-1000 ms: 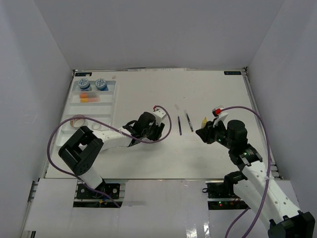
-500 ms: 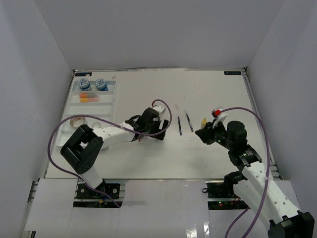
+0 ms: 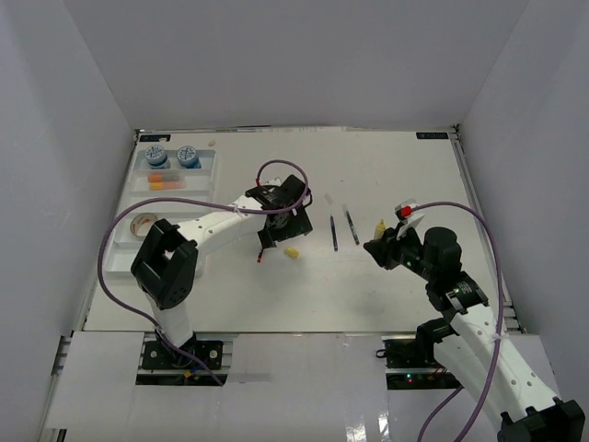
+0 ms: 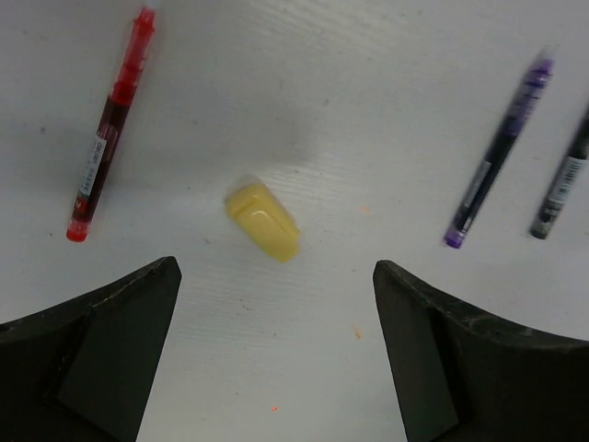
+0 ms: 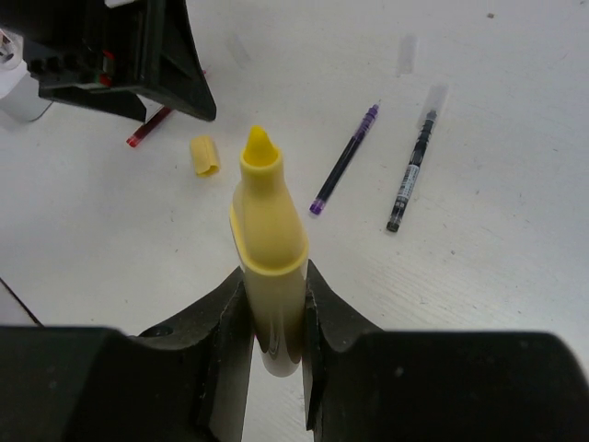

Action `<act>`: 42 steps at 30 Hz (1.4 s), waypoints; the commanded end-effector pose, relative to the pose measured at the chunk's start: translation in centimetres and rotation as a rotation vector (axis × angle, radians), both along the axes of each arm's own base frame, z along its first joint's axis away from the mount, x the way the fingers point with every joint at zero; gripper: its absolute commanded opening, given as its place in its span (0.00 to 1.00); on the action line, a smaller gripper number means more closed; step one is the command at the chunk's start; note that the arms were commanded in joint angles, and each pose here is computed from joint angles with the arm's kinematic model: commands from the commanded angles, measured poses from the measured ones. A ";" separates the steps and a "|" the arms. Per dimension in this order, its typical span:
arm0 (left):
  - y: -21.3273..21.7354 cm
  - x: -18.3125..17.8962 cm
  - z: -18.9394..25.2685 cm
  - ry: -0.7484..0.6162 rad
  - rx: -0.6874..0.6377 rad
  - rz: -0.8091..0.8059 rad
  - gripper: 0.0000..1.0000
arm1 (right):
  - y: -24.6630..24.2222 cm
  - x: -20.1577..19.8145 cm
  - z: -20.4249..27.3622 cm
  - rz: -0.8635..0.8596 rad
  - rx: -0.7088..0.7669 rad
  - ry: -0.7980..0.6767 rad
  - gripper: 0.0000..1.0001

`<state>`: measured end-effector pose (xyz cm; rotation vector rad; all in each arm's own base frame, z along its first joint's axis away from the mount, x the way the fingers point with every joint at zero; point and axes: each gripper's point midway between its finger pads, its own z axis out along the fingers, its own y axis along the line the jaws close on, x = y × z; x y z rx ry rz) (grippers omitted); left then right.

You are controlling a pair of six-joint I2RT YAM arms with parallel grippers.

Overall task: Sort the stationery into containers
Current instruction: Place the pen cap at the center of the board, then close the pen cap on the pen.

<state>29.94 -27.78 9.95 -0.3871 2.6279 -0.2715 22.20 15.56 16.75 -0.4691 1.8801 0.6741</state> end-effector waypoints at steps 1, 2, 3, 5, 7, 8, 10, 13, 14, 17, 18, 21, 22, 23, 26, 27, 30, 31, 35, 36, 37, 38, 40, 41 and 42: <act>0.8 -2.1 -1.6 0.137 -0.002 0.148 0.97 | 0.4 0.1 1.3 0.019 0.026 -0.060 0.09; 0.8 -2.2 -1.9 0.143 -0.006 0.167 0.96 | 0.4 0.0 1.4 0.022 0.028 -0.063 0.09; 0.7 -2.2 -2.0 0.144 -0.011 0.184 0.96 | 0.4 0.0 1.4 0.022 0.029 -0.065 0.09; 0.6 -2.0 -2.1 0.142 -0.024 0.221 0.93 | 0.4 0.0 1.4 0.023 0.031 -0.064 0.09; 0.5 -1.7 -2.5 0.146 -0.020 0.237 0.91 | 0.5 -0.1 1.4 0.027 0.033 -0.067 0.09; 0.1 -1.4 -2.2 0.143 -0.027 0.239 0.90 | 0.5 -0.1 1.4 0.027 0.033 -0.067 0.09; -0.1 -1.2 -2.5 0.165 -0.012 0.255 0.87 | 0.5 -0.1 1.5 0.029 0.035 -0.069 0.09; -0.1 -1.2 -3.3 0.187 0.003 0.275 0.84 | 0.5 -0.1 1.4 0.029 0.034 -0.070 0.09; 0.0 -1.4 -3.6 0.195 0.001 0.289 0.82 | 0.5 -0.1 1.5 0.027 0.036 -0.074 0.09; 0.3 -1.1 -4.1 0.197 -0.005 0.313 0.77 | 0.5 -0.1 1.5 0.029 0.036 -0.075 0.09; 0.5 -1.1 -4.4 0.201 -0.005 0.322 0.76 | 0.5 -0.1 1.5 0.027 0.038 -0.076 0.09; 0.8 -1.0 -4.7 0.211 -0.015 0.338 0.73 | 0.5 -0.1 1.6 0.027 0.039 -0.079 0.09; 0.8 -0.8 -4.9 0.214 -0.021 0.342 0.72 | 0.5 -0.2 1.5 0.029 0.037 -0.078 0.09; 0.8 -0.8 -5.0 0.220 -0.022 0.344 0.71 | 0.5 -0.2 1.6 0.029 0.038 -0.080 0.09; 0.5 -0.7 -5.4 0.240 -0.031 0.344 0.68 | 0.4 -0.2 1.5 0.026 0.038 -0.077 0.09; 0.6 -0.8 -5.6 0.245 -0.029 0.345 0.68 | 0.4 -0.2 1.5 0.026 0.038 -0.077 0.09; 0.4 -1.0 -6.1 0.271 -0.041 0.360 0.66 | 0.4 -0.2 1.6 0.026 0.039 -0.080 0.09; 0.2 -1.1 -6.4 0.280 -0.044 0.361 0.66 | 0.4 -0.2 1.5 0.026 0.040 -0.082 0.09; 0.1 -1.1 -6.7 0.291 -0.045 0.373 0.65 | 0.4 -0.2 1.6 0.027 0.042 -0.083 0.09; 0.2 -1.2 -6.8 0.293 -0.043 0.376 0.65 | 0.4 -0.2 1.6 0.027 0.042 -0.083 0.09; 0.2 -1.2 -6.9 0.293 -0.042 0.378 0.65 | 0.4 -0.2 1.6 0.028 0.043 -0.085 0.09; 0.3 -1.2 -7.0 0.297 -0.039 0.385 0.65 | 0.5 -0.2 1.5 0.028 0.044 -0.082 0.09; 0.3 -1.3 -7.2 0.300 -0.038 0.388 0.64 | 0.4 -0.3 1.6 0.028 0.044 -0.084 0.09; 0.3 -1.3 -7.3 0.303 -0.039 0.389 0.63 | 0.4 -0.3 1.6 0.028 0.044 -0.084 0.09; 0.4 -1.4 -7.5 0.307 -0.036 0.389 0.62 | 0.4 -0.3 1.6 0.028 0.044 -0.084 0.09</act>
